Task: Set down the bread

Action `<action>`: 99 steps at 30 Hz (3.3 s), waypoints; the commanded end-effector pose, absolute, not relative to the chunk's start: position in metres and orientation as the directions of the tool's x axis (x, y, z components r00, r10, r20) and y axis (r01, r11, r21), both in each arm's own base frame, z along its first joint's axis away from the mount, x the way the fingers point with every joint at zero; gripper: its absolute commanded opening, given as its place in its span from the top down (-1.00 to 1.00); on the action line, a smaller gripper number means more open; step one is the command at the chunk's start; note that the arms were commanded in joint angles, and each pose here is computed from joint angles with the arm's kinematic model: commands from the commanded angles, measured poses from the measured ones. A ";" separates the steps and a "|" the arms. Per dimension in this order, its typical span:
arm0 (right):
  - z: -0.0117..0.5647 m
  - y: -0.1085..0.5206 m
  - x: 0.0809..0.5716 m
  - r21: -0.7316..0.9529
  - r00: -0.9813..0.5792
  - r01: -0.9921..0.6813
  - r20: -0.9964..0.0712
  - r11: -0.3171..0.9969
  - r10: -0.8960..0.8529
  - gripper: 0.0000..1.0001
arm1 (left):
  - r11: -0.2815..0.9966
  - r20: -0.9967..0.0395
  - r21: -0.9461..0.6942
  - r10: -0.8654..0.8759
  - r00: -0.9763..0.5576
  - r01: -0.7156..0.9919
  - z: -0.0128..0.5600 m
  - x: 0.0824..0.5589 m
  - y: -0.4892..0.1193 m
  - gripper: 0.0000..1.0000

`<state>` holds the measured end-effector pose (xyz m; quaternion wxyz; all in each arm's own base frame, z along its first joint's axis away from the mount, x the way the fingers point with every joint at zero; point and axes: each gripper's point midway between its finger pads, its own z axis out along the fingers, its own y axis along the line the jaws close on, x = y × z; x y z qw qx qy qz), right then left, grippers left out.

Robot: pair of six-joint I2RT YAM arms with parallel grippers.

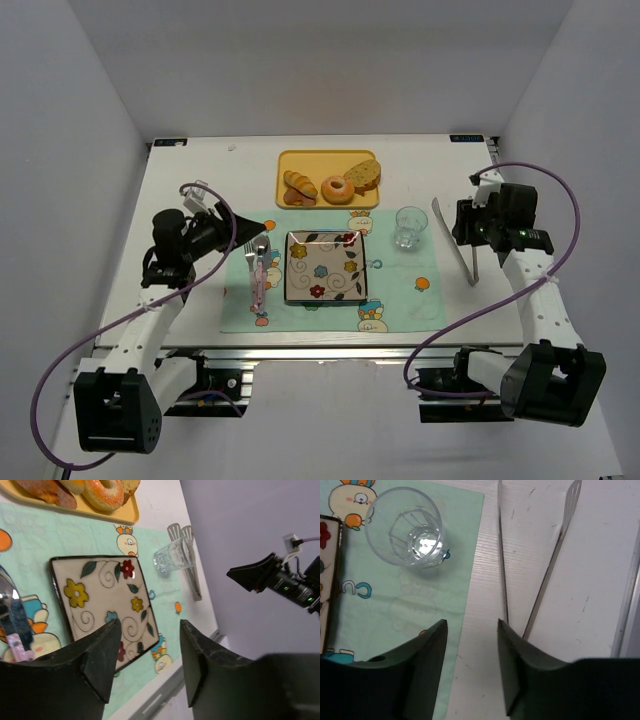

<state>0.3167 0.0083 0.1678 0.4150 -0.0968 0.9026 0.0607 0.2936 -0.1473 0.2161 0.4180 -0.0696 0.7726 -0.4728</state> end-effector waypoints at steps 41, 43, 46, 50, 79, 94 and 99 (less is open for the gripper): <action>0.043 -0.056 0.363 -0.035 -0.779 -0.314 -0.562 0.949 -0.279 -0.62 | 0.606 -0.623 -0.747 -0.493 -0.607 0.274 0.230 0.300 -0.139 -0.56; 0.040 -0.057 0.363 -0.038 -0.781 -0.310 -0.560 0.950 -0.278 -0.62 | 0.600 -0.619 -0.752 -0.499 -0.606 0.275 0.229 0.301 -0.140 -0.56; 0.033 -0.058 0.363 -0.033 -0.788 -0.295 -0.557 0.955 -0.263 -0.60 | 0.592 -0.610 -0.760 -0.506 -0.610 0.268 0.228 0.301 -0.140 -0.56; 0.025 -0.061 0.366 -0.039 -0.797 -0.286 -0.546 0.957 -0.260 -0.56 | 0.601 -0.616 -0.752 -0.498 -0.610 0.269 0.229 0.301 -0.139 -0.56; 0.010 -0.054 0.331 -0.033 -0.807 -0.309 -0.519 0.950 -0.281 -0.47 | 0.600 -0.618 -0.755 -0.516 -0.593 0.265 0.231 0.293 -0.137 -0.56; 0.004 -0.044 0.311 -0.001 -0.815 -0.335 -0.502 0.942 -0.290 -0.44 | 0.600 -0.618 -0.756 -0.521 -0.589 0.261 0.230 0.285 -0.136 -0.56; 0.003 -0.045 0.312 0.000 -0.813 -0.333 -0.507 0.943 -0.288 -0.34 | 0.598 -0.619 -0.756 -0.521 -0.588 0.266 0.231 0.285 -0.137 -0.56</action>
